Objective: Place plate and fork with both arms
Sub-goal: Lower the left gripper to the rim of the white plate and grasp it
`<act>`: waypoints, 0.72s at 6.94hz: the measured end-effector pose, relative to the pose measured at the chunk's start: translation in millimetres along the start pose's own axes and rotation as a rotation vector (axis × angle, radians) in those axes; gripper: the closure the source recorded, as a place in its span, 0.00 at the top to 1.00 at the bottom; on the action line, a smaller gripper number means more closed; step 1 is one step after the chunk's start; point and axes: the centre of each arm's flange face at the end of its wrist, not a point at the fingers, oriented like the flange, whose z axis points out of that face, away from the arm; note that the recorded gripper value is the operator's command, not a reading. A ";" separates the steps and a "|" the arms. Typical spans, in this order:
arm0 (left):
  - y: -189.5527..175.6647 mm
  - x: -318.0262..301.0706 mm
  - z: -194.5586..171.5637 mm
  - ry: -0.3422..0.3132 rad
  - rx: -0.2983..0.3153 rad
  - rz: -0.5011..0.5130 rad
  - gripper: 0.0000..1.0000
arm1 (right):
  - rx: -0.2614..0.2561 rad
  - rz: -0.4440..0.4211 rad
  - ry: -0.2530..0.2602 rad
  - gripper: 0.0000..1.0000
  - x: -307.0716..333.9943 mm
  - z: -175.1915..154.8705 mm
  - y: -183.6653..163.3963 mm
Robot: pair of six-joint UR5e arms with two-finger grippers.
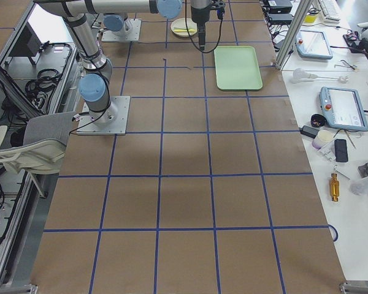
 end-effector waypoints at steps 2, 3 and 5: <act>-2.9 -41.9 13.2 0.011 -0.025 -0.082 1.00 | 0.000 0.000 0.000 1.00 0.0 -0.2 0.2; -2.8 -64.5 20.4 0.020 -0.036 -0.112 1.00 | 0.000 0.000 0.000 1.00 0.0 -0.2 0.1; -2.2 -101.9 35.9 0.036 -0.037 -0.053 1.00 | 0.001 0.000 0.000 1.00 0.0 -0.7 0.2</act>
